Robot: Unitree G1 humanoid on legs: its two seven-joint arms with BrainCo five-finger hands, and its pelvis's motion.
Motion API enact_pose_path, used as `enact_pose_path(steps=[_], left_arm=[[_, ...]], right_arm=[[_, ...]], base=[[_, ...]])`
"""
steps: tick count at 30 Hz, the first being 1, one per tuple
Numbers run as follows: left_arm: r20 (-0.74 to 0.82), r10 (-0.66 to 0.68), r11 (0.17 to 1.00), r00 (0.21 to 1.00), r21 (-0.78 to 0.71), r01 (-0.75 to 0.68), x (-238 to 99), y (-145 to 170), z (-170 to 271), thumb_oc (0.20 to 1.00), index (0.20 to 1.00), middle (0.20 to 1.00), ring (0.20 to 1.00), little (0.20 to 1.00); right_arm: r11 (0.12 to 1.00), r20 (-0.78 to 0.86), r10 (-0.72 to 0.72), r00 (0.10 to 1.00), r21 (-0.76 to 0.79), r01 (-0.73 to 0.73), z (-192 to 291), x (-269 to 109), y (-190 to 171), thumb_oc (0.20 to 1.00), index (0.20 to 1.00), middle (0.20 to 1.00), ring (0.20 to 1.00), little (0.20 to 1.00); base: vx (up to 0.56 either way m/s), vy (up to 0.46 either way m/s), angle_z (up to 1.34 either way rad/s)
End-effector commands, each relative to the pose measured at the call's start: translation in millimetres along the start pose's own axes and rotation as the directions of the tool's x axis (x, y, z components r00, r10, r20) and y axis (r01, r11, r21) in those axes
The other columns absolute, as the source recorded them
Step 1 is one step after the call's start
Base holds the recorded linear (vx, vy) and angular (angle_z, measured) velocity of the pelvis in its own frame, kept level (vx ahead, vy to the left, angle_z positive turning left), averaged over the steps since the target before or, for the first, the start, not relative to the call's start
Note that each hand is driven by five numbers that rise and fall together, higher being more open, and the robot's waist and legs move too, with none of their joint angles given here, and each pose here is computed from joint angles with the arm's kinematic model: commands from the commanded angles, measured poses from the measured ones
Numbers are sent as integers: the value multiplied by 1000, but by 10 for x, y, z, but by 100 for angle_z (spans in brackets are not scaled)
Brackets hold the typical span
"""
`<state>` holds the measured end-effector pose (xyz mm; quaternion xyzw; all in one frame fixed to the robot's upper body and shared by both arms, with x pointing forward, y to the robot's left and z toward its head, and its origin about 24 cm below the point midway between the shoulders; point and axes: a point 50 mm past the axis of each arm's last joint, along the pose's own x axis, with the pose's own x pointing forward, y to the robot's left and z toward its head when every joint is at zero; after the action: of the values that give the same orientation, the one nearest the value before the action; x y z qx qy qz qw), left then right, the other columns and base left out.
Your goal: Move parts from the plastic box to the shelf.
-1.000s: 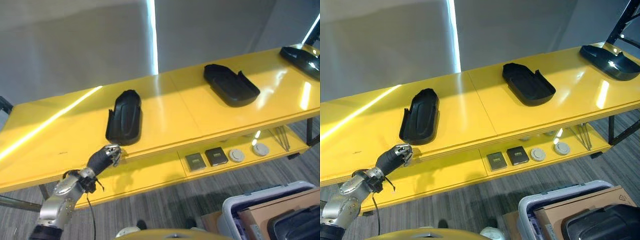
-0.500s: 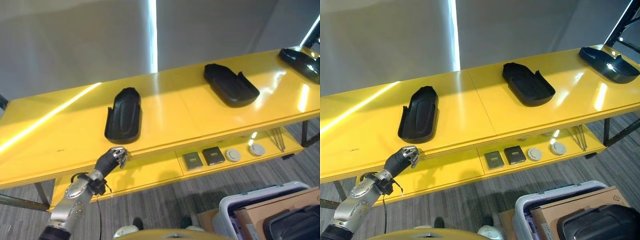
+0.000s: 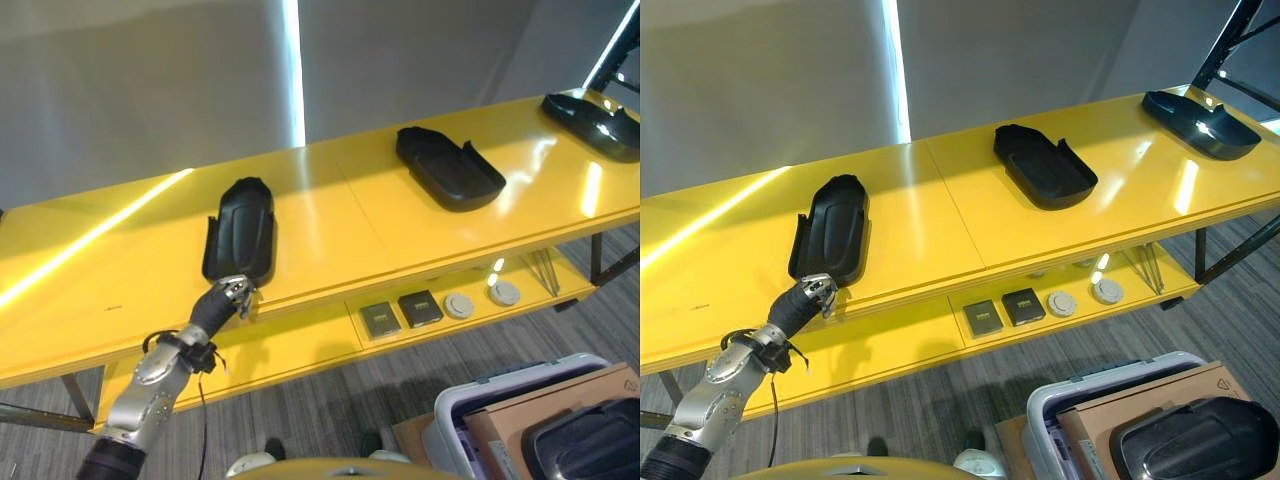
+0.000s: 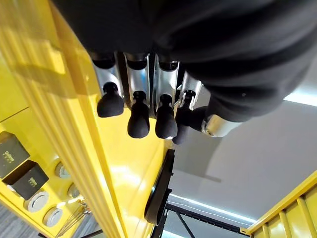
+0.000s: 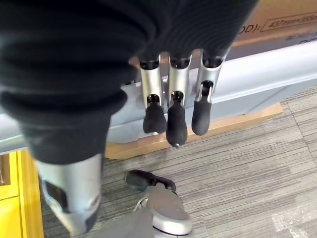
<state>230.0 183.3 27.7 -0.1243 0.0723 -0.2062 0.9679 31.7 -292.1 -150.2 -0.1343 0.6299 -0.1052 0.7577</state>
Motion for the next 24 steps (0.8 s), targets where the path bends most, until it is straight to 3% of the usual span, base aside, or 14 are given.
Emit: enact_pose_path(steps=[1,9,24], left_arm=[[114,-2,998,993,60,-5,112,50,258,200,200,200,200,200],[61,95,992,994,80,-100,130,161,77,200,200,200,200,200],[83,118,988,990,92,-125,237,165,88,200,200,200,200,200]], right_arm=[[999,5,46,999,-23,-46,63,18,124,1000,1000,1000,1000,1000],[998,8,55,998,-44,-54,75,15,144,1000,1000,1000,1000,1000],[996,10,64,998,-63,-63,86,13,158,1000,1000,1000,1000,1000]], base=[[0,0,0],[0,0,0],[6,-3,-2]])
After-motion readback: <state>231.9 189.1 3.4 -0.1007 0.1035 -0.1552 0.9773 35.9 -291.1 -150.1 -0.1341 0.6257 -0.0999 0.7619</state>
